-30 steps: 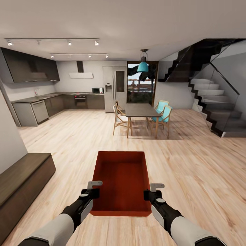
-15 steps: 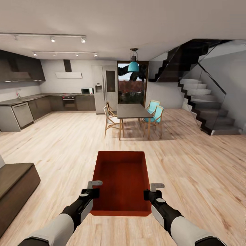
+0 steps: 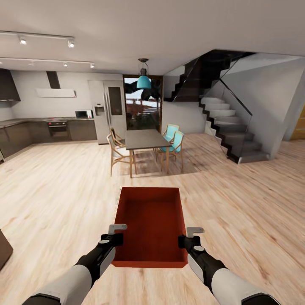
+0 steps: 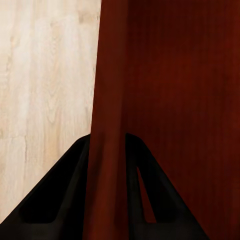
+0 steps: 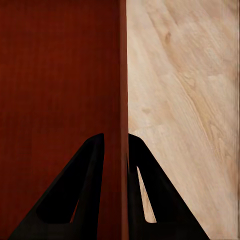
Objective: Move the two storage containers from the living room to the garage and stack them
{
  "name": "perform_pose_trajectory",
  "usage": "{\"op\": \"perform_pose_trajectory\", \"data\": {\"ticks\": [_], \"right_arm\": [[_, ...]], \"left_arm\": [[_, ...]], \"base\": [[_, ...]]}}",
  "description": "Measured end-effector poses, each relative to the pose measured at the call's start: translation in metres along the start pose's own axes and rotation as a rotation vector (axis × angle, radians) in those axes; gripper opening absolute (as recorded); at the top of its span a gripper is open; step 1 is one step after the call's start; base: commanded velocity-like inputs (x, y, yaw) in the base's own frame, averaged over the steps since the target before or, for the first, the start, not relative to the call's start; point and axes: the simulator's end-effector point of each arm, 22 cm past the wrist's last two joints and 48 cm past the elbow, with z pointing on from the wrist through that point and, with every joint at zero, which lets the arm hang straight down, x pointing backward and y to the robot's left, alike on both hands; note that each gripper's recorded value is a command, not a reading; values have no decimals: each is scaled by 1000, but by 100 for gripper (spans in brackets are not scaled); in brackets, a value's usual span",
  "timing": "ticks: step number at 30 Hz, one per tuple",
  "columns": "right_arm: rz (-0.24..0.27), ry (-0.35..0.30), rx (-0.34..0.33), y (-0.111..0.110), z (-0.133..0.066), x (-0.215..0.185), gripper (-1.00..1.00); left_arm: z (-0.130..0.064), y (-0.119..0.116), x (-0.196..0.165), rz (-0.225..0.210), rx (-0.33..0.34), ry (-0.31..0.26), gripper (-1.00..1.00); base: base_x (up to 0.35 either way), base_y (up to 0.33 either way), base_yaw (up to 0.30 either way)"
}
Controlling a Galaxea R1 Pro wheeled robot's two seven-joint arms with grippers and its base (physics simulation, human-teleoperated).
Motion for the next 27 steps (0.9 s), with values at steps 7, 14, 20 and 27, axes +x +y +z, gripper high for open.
{"op": "perform_pose_trajectory", "data": {"ticks": [7,14,20,27], "right_arm": [[0,1,0,0,0,0,-100],[-1,1,0,0,0,0,-100],[-1,1,0,0,0,0,-100],[-2,1,0,0,0,0,-100]], "left_arm": [[0,0,0,0,0,1,-100],[0,0,1,-1,0,1,-100],[0,0,1,-2,0,2,-100],[0,0,1,-2,0,2,-100]], "base": [[322,0,-286],[322,0,-286],[322,0,-286],[322,0,-286]]}}
